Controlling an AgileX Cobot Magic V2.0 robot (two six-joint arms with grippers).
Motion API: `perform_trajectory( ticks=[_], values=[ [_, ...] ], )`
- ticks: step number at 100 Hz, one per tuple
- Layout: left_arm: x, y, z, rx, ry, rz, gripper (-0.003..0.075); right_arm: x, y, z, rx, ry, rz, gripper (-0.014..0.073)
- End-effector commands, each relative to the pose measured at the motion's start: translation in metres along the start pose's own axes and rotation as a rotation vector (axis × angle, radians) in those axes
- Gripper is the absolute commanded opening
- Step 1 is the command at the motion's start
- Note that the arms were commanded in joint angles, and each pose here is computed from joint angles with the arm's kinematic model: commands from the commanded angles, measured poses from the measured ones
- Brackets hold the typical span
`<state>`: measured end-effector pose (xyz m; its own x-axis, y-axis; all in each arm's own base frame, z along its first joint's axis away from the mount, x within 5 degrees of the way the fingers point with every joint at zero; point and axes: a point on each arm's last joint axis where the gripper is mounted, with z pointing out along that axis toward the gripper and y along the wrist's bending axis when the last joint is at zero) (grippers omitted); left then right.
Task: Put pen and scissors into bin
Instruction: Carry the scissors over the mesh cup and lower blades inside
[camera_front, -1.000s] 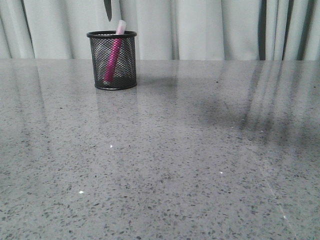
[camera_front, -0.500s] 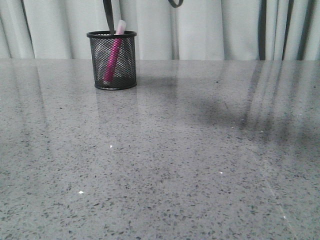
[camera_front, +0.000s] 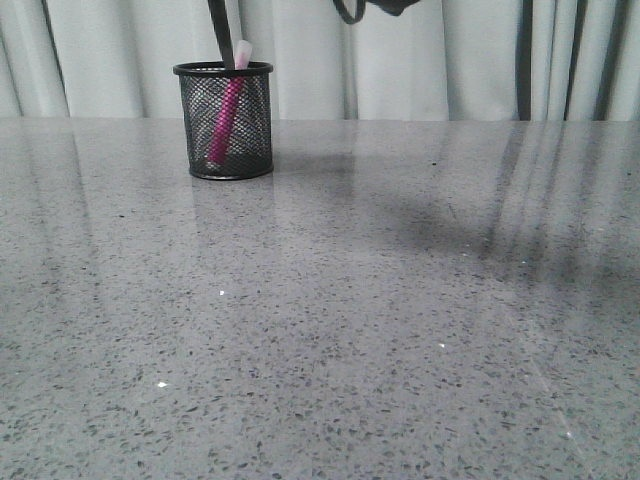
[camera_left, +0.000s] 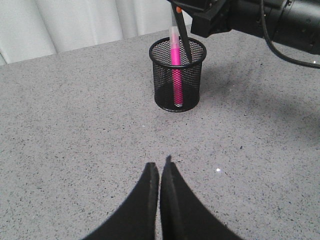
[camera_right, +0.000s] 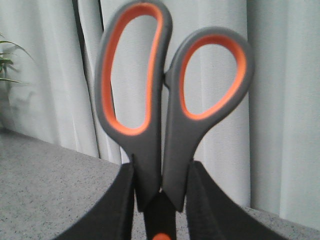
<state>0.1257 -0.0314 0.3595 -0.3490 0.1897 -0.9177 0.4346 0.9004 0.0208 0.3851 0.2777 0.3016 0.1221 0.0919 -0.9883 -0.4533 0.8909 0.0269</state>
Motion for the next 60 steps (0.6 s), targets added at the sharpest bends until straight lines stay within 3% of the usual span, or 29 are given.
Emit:
perform_trajectory(
  ticks=[1,60],
  values=[
    [-0.012,0.001,-0.005,-0.017,-0.079,-0.034,-0.0022,-0.047,-0.006,-0.004,0.031,-0.183,-0.004,-0.0075],
    [-0.012,0.001,-0.005,-0.017,-0.079,-0.034,-0.0022,-0.037,-0.009,0.0,0.042,-0.178,-0.01,-0.0075]
  ],
)
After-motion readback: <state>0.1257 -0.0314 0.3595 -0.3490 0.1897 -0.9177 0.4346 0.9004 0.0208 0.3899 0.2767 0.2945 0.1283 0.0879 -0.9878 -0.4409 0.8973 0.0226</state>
